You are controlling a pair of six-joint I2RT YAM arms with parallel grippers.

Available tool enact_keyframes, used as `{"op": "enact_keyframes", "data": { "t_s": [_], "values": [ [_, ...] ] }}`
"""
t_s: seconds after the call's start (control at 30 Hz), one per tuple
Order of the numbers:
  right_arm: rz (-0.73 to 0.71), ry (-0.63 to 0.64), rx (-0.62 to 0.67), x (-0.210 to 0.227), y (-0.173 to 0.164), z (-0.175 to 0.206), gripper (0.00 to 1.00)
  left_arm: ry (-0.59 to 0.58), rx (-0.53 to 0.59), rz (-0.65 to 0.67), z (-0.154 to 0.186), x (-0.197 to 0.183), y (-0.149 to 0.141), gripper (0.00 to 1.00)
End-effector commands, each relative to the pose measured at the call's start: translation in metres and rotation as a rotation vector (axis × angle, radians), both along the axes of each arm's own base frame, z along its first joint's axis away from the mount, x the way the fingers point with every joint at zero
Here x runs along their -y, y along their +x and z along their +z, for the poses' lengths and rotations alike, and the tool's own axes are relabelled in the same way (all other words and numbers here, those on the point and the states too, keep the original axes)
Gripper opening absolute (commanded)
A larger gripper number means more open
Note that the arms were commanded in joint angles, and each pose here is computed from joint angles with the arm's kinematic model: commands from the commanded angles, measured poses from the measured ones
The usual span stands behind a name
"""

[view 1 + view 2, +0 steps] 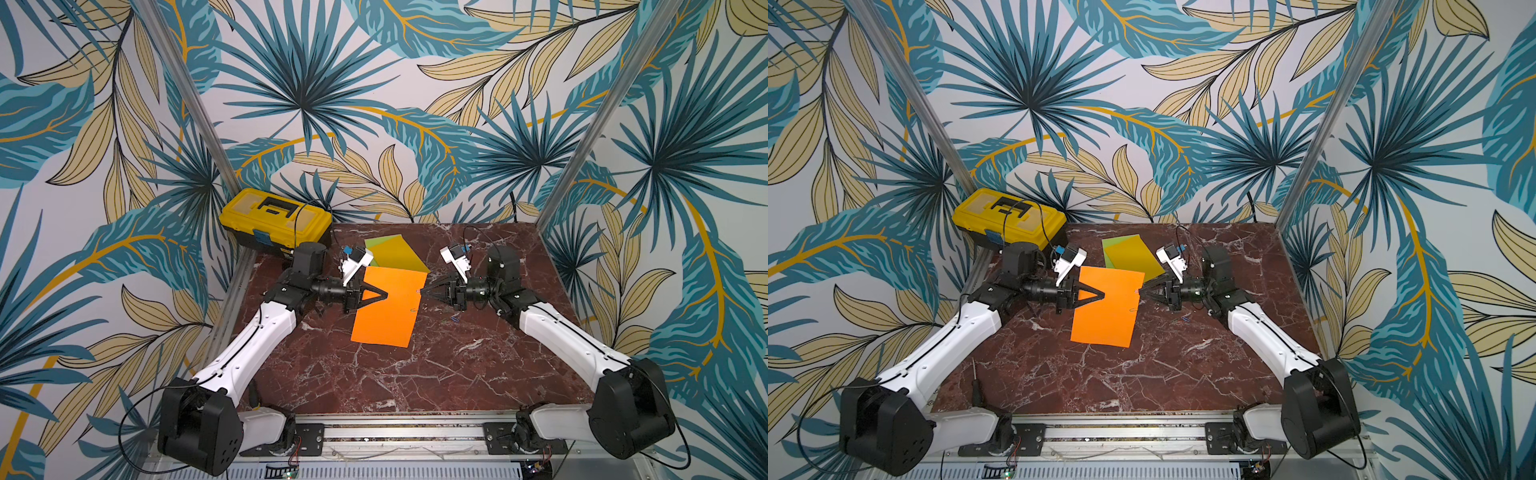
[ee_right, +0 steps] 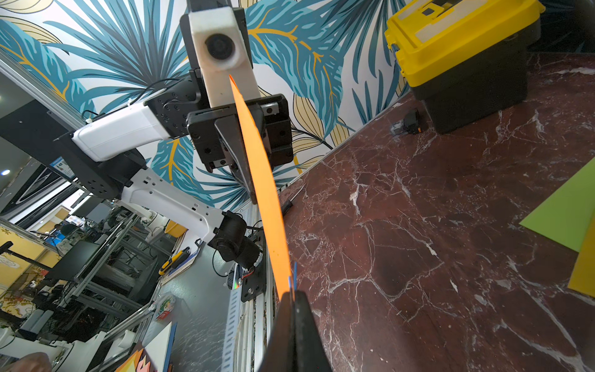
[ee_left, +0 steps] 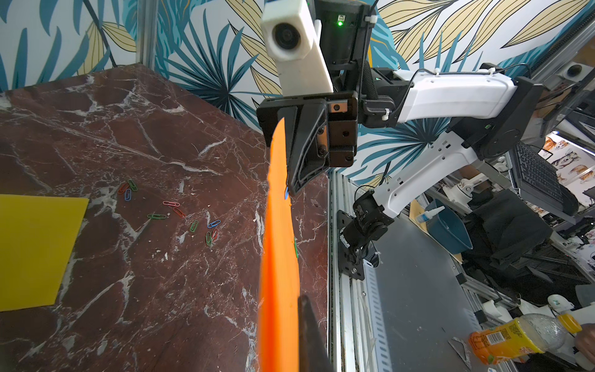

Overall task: Unclip the paperclips from the documents
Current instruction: Remove the paper clip from the document.

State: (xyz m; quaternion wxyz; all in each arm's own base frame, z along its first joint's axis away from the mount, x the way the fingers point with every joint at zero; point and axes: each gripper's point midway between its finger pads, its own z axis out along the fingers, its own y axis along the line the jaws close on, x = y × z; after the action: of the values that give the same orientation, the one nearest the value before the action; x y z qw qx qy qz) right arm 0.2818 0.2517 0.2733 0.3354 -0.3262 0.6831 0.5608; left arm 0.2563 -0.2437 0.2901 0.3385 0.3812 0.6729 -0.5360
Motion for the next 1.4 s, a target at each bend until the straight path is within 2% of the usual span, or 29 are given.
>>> {"op": "enact_keyframes", "data": {
  "t_s": [0.0,1.37],
  "values": [
    [-0.023,-0.008,0.023,0.0052,0.0026,0.0052,0.04,-0.003,0.012,0.007,0.0012,-0.0040,-0.0018,0.00],
    [-0.060,-0.032,0.030,0.0119,0.0051,0.0018,0.05,-0.007,0.014,0.009,0.0035,-0.0055,-0.0009,0.00]
  ]
}}
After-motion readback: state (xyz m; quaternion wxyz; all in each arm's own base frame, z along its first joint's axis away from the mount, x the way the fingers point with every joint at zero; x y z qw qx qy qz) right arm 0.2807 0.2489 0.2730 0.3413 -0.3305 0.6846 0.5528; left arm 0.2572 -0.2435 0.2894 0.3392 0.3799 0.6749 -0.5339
